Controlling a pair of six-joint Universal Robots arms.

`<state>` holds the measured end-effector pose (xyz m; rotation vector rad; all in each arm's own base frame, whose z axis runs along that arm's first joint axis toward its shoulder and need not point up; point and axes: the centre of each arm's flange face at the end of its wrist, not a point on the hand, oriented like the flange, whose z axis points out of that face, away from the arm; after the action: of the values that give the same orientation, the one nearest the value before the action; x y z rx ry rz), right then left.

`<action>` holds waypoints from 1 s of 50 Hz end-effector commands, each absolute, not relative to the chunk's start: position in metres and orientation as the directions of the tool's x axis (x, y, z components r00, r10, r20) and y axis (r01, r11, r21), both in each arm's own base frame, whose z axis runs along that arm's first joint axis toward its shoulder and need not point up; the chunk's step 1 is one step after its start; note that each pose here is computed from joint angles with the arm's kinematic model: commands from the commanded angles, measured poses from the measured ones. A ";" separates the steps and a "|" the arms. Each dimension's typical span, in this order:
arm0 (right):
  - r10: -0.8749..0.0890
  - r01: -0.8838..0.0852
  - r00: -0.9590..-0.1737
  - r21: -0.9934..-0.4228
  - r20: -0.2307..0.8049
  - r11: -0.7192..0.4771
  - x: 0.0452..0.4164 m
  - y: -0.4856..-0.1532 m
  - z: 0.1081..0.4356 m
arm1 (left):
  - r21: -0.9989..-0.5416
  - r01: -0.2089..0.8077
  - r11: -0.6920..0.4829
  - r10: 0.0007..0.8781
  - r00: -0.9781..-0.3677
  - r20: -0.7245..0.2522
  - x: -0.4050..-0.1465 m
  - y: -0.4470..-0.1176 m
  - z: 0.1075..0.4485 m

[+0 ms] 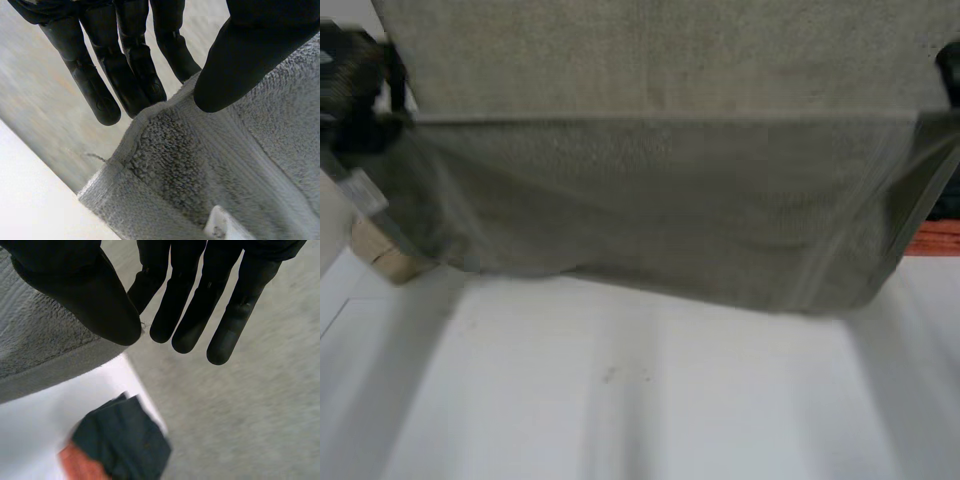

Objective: Fold the laundry.

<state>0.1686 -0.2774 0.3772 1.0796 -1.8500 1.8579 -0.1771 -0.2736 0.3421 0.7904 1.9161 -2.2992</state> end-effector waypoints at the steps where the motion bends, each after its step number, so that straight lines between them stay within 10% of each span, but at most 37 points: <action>1: -0.411 -0.731 -0.629 -0.681 0.660 0.024 0.181 -0.321 0.308 | -0.860 0.502 -0.092 0.428 -0.759 -0.490 -0.209 -0.318 0.259; 8: -0.346 -0.682 -0.694 -0.731 0.631 0.035 0.193 -0.373 0.281 | -0.803 0.580 -0.135 0.412 -0.705 -0.578 -0.234 -0.377 0.229; 14: -0.076 -0.490 -0.846 -0.827 0.527 -0.277 0.206 -0.423 0.333 | -0.751 0.502 -0.428 0.193 -0.761 -0.619 -0.260 -0.427 0.302; 23: 0.204 -0.381 -0.921 -0.660 0.331 -0.648 0.201 -0.430 0.420 | -0.497 0.339 -0.798 -0.115 -0.897 -0.427 -0.253 -0.429 0.418; 44: -0.234 -0.457 -0.833 -0.861 0.502 -0.222 0.218 -0.429 0.229 | -0.797 0.421 -0.433 0.281 -0.777 -0.563 -0.265 -0.405 0.224; 50: -0.328 -0.562 -0.766 -0.824 0.553 -0.077 0.213 -0.410 0.190 | -0.790 0.521 -0.324 0.381 -0.693 -0.612 -0.271 -0.374 0.171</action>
<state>0.2173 -0.4267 0.2271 0.8526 -1.8681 2.1629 -0.2664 -0.4012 0.2195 1.0330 1.6333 -2.3600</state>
